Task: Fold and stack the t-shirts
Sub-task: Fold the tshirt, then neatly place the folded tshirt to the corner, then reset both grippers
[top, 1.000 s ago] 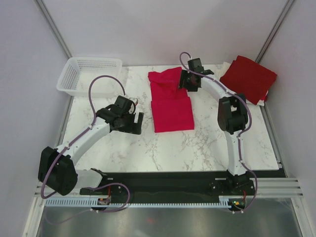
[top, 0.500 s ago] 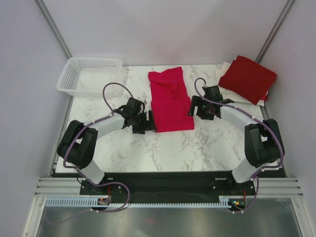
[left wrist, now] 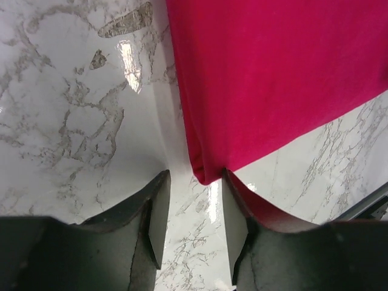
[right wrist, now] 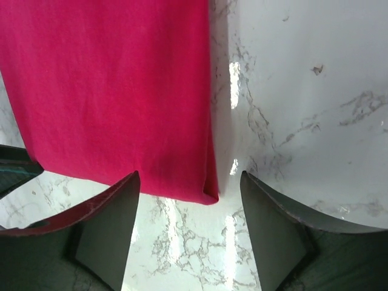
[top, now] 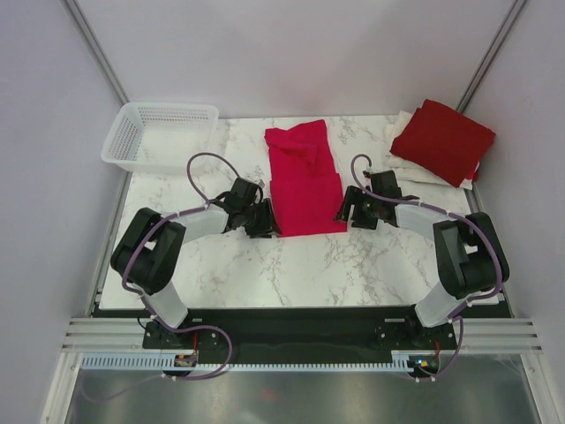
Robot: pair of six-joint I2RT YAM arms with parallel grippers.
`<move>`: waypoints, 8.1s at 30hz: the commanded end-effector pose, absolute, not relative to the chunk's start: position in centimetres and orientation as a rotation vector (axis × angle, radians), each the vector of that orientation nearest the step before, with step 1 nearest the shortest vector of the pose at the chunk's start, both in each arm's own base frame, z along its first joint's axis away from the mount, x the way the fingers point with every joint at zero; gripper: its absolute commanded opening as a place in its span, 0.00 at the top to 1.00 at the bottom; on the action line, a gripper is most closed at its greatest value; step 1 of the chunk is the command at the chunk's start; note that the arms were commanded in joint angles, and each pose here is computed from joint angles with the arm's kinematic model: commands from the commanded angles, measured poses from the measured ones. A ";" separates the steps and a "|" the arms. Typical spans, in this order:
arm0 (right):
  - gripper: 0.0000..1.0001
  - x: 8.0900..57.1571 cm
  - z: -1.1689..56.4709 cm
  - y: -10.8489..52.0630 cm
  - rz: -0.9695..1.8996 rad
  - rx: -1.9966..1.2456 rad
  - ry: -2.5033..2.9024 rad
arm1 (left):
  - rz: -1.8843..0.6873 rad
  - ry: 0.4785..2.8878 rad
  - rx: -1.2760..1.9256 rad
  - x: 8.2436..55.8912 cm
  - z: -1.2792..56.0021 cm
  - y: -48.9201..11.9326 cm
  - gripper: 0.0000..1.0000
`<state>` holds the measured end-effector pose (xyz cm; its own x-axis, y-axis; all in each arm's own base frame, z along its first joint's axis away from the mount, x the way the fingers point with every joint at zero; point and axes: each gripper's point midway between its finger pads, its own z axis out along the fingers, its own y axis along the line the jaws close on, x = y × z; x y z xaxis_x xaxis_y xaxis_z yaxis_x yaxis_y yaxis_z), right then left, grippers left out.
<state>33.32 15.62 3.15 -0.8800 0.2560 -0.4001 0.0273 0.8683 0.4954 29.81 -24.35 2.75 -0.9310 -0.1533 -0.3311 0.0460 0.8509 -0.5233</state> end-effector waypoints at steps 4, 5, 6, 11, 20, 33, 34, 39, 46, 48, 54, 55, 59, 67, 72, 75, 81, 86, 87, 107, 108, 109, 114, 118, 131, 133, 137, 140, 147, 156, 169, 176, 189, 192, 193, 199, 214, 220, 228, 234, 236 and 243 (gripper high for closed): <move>0.32 30.7 0.0 15.4 0.683 0.242 2.662 | -0.806 2.635 -0.100 29.9 2.6 -25.4 0.57; 0.34 30.5 -0.2 15.4 0.683 0.245 2.665 | -0.809 2.634 -0.101 29.9 2.5 -25.5 0.58; 0.36 30.4 -0.3 15.4 0.687 0.248 2.664 | -0.810 2.631 -0.098 30.0 2.6 -25.5 0.59; 0.57 29.4 -1.6 15.2 0.685 0.264 2.690 | -0.807 2.624 -0.100 30.3 2.3 -25.7 0.69; 0.92 29.1 -2.0 15.4 0.705 0.270 2.694 | -0.803 2.612 -0.066 30.8 2.1 -25.9 0.98; 1.00 23.3 5.0 16.5 0.776 0.224 2.606 | -0.945 2.447 0.017 24.8 8.9 -24.8 0.98; 1.00 22.7 5.5 16.7 0.782 0.220 2.600 | -0.961 2.431 0.041 24.2 9.4 -25.1 0.98; 1.00 19.6 9.0 17.1 0.787 0.218 2.556 | -1.060 2.263 0.128 22.2 14.4 -25.6 0.98; 1.00 22.0 14.4 15.8 0.671 0.212 2.432 | -0.989 2.424 -0.001 19.8 16.9 -23.0 0.98; 1.00 23.3 14.3 15.7 0.609 0.193 2.449 | -0.985 2.420 0.018 20.6 17.8 -23.2 0.98; 1.00 28.8 15.9 15.5 0.464 0.149 2.437 | -0.942 2.404 0.065 25.2 19.8 -24.0 0.98; 1.00 29.8 16.9 15.7 0.467 0.143 2.414 | -0.936 2.378 0.079 26.2 20.8 -24.2 0.98; 1.00 33.4 16.6 15.3 0.422 0.164 2.431 | -0.921 2.399 0.084 30.0 20.6 -24.7 0.98; 0.53 46.5 15.7 14.9 0.479 0.327 2.397 | -0.947 2.404 0.021 44.6 18.9 -25.1 0.96; 0.02 54.2 13.7 14.3 0.465 0.391 2.407 | -1.054 2.556 -0.110 52.7 10.7 -25.3 0.00; 0.02 51.2 12.8 13.1 0.412 0.421 2.434 | -1.056 2.538 0.029 52.0 13.6 -26.6 0.00; 0.02 43.3 11.7 14.0 0.602 0.329 2.376 | -0.890 2.506 0.103 47.3 18.5 -24.7 0.00; 0.02 42.5 9.4 15.8 0.739 0.263 2.383 | -0.808 2.477 0.163 41.5 21.5 -23.2 0.00; 0.02 42.7 9.0 16.0 0.752 0.259 2.386 | -0.790 2.518 0.167 40.0 20.2 -22.8 0.00; 0.13 48.3 0.8 19.3 0.934 0.300 2.380 | -0.685 2.423 0.120 21.7 17.3 -14.8 0.00; 0.17 48.3 0.7 19.8 0.963 0.279 2.365 | -0.696 2.417 0.137 21.6 17.3 -15.0 0.00; 0.26 48.0 0.3 20.2 0.988 0.260 2.372 | -0.690 2.409 0.141 21.8 17.3 -14.9 0.00; 0.58 45.8 0.3 21.4 1.094 0.198 2.342 | -0.720 2.410 0.167 21.9 16.7 -15.4 0.00; 0.96 44.6 1.9 22.5 1.223 0.160 2.287 | -0.736 2.395 0.169 21.8 16.9 -15.6 0.00; 1.00 51.2 19.4 24.2 1.344 0.187 1.981 | -0.718 2.179 0.156 20.6 19.9 -14.3 0.00; 1.00 52.4 21.9 24.3 1.359 0.212 1.943 | -0.717 2.183 0.156 20.7 19.8 -14.3 0.00; 1.00 54.5 24.2 23.7 1.310 0.270 1.934 | -0.719 2.169 0.157 20.6 20.1 -14.2 0.00; 1.00 56.2 26.7 22.6 1.276 0.295 1.905 | -0.720 2.161 0.158 20.4 20.2 -14.2 0.00; 1.00 59.9 34.6 16.0 1.227 0.398 1.761 | -0.721 2.157 0.159 20.4 20.3 -14.2 0.00; 1.00 55.2 35.3 -9.7 0.785 0.881 1.511 | -0.720 2.166 0.158 20.4 20.1 -14.2 0.00; 0.02 48.3 24.1 -23.3 0.427 1.208 1.597 | -0.693 2.138 0.140 21.1 20.4 -13.9 0.00; 0.02 43.8 31.1 -23.7 0.172 1.097 1.557 | -0.686 2.130 0.136 21.1 20.6 -13.8 0.00; 0.26 46.5 34.3 -13.4 0.448 0.692 1.726 | -0.676 2.109 0.129 21.0 21.0 -13.5 0.00; 0.36 49.6 33.0 -9.1 0.712 0.625 1.788 | -0.671 2.097 0.124 21.0 21.2 -13.4 0.00; 0.36 50.9 31.7 -8.7 0.761 0.652 1.809 | -0.671 2.095 0.124 21.0 21.2 -13.4 0.00; 0.34 55.1 30.5 -9.2 0.825 0.709 1.788 | -0.667 2.103 0.121 21.1 21.1 -13.3 0.00; 0.27 61.1 19.3 -18.1 0.858 0.805 1.751 | -0.646 2.139 0.112 21.5 20.2 -13.3 0.00; 0.27 63.1 16.2 -20.7 0.758 0.778 1.740 | -0.641 2.194 0.113 21.8 19.0 -13.5 0.00; 0.20 64.9 22.5 -23.3 0.693 0.708 1.615 | -0.636 2.219 0.106 22.0 18.4 -13.5 0.00; 0.14 62.2 33.8 -25.6 0.489 0.662 1.423 | -0.641 2.201 0.109 21.9 18.8 -13.5 0.00; 0.13 61.2 35.7 -25.2 0.459 0.651 1.389 | -0.644 2.189 0.109 21.8 19.1 -13.5 0.00; 0.07 52.2 49.1 -23.5 0.017 0.642 1.172 | -0.657 2.147 0.112 21.5 20.1 -13.4 0.00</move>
